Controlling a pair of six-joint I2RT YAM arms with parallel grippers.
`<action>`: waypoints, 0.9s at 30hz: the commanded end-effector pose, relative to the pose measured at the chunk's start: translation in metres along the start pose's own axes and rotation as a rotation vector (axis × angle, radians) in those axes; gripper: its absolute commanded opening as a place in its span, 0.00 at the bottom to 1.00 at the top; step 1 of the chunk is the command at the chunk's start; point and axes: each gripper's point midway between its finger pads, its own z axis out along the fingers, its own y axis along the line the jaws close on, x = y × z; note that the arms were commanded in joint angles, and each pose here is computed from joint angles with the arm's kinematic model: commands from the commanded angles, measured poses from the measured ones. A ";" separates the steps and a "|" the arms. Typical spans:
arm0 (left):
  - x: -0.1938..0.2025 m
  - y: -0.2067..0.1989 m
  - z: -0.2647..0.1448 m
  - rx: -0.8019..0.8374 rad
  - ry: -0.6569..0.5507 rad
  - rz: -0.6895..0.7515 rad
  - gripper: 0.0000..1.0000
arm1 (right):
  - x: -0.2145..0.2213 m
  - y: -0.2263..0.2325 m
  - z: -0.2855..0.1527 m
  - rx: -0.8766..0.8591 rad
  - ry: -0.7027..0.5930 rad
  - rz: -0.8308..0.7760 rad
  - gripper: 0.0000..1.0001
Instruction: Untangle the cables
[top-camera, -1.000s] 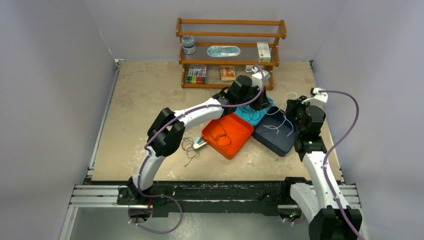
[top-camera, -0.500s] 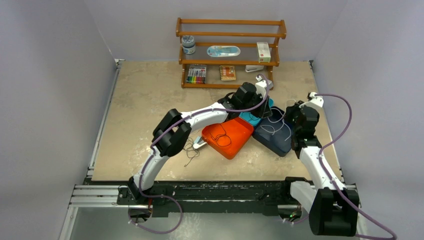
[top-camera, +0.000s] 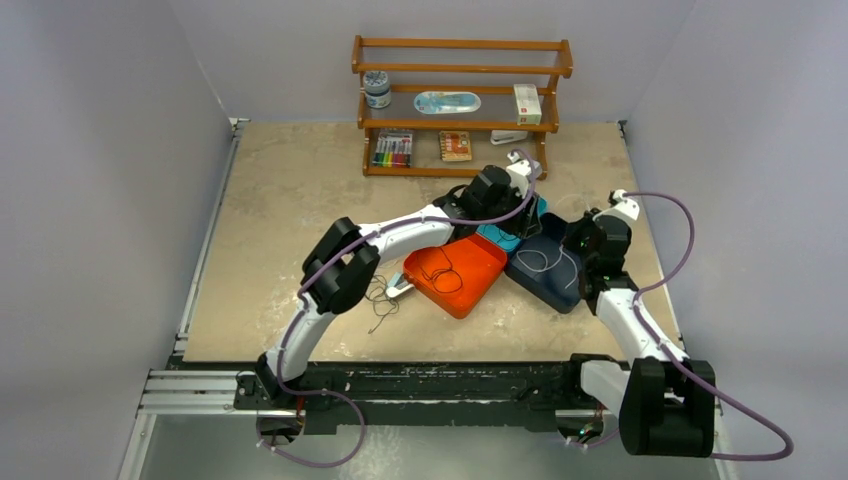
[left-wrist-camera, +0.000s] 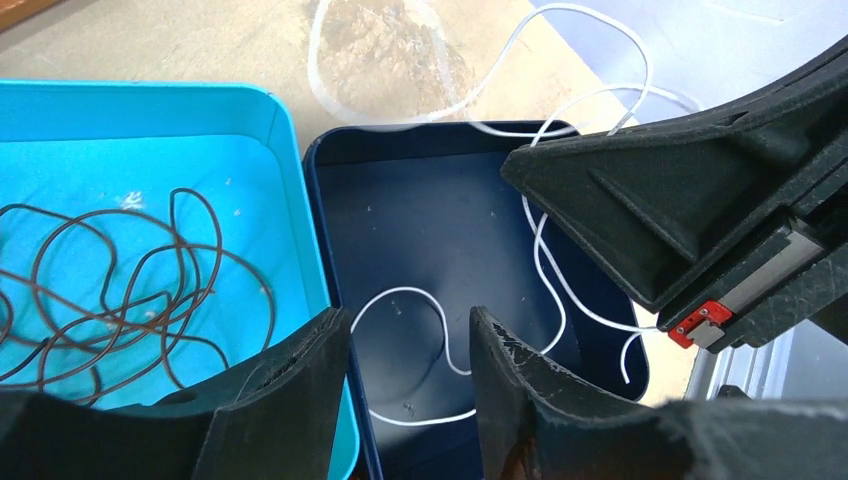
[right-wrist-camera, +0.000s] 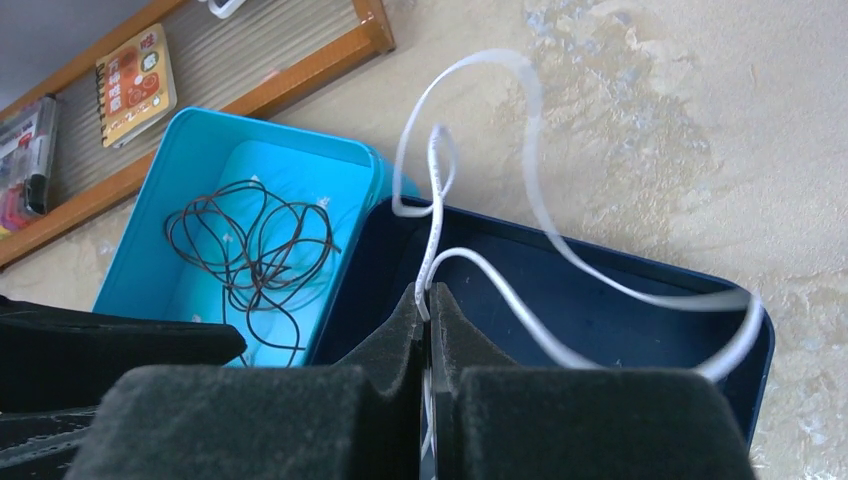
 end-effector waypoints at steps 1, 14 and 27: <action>-0.057 -0.016 -0.034 0.001 -0.127 0.045 0.47 | -0.006 0.006 -0.003 -0.027 -0.016 0.028 0.00; -0.084 0.001 -0.065 -0.042 -0.202 0.024 0.47 | -0.010 0.029 -0.024 -0.146 0.020 0.000 0.00; -0.087 0.018 -0.082 -0.098 -0.228 0.011 0.47 | -0.004 0.031 -0.048 -0.135 0.076 0.125 0.00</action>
